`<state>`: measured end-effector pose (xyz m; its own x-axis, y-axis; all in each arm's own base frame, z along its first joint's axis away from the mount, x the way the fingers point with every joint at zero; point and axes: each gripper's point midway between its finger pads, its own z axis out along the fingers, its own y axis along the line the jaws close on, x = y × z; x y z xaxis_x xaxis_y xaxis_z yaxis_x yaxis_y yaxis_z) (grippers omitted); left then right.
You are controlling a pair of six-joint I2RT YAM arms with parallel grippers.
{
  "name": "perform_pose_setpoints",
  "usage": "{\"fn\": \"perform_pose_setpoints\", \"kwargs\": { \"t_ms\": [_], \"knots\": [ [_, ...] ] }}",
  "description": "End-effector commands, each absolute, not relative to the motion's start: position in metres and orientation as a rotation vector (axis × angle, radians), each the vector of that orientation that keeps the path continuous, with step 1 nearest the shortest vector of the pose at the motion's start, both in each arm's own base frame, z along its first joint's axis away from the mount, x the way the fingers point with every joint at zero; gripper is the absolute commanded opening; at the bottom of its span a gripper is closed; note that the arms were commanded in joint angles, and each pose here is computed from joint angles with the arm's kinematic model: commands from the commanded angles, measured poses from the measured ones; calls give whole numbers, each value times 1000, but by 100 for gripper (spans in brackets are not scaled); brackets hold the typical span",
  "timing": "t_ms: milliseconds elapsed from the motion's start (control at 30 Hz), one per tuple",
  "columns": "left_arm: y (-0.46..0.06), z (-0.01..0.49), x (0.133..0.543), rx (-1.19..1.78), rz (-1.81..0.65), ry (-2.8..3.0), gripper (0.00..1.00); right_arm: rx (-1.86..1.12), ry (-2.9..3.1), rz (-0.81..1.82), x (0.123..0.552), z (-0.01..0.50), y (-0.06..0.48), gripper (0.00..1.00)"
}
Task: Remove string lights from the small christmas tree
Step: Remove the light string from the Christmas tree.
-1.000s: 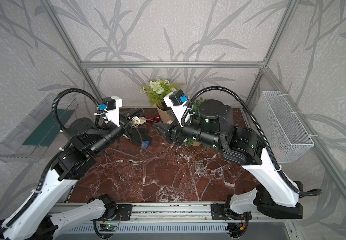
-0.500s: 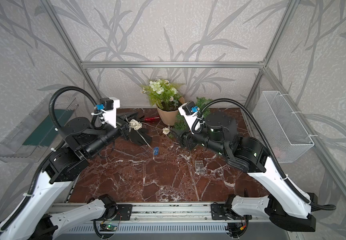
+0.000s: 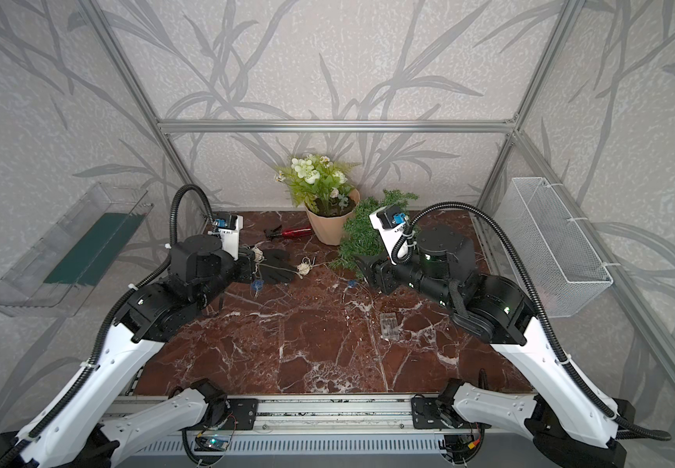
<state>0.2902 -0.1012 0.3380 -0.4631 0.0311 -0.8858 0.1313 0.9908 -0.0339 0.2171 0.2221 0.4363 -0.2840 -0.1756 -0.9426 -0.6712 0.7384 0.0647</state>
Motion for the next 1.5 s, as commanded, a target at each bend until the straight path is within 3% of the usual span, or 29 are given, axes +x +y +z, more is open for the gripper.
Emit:
{"fn": "perform_pose_setpoints", "kwargs": {
  "t_ms": [0,200,433,700,1133,1467],
  "knots": [
    [-82,323,301,19,-58,2095,0,-656,1835,592,219,431,226,71],
    [-51,333,346,-75,45,2104,0,-663,1861,568,226,425,225,71],
    [-44,373,393,-123,-23,2014,0,-622,1883,546,240,428,209,71],
    [-32,374,447,-154,31,2019,0,-573,1912,534,253,431,191,71],
    [-10,404,502,-200,66,1939,0,-521,1948,526,270,427,176,71],
    [-34,422,544,-182,-72,1884,0,-524,1879,548,296,453,174,71]
  ]
}}
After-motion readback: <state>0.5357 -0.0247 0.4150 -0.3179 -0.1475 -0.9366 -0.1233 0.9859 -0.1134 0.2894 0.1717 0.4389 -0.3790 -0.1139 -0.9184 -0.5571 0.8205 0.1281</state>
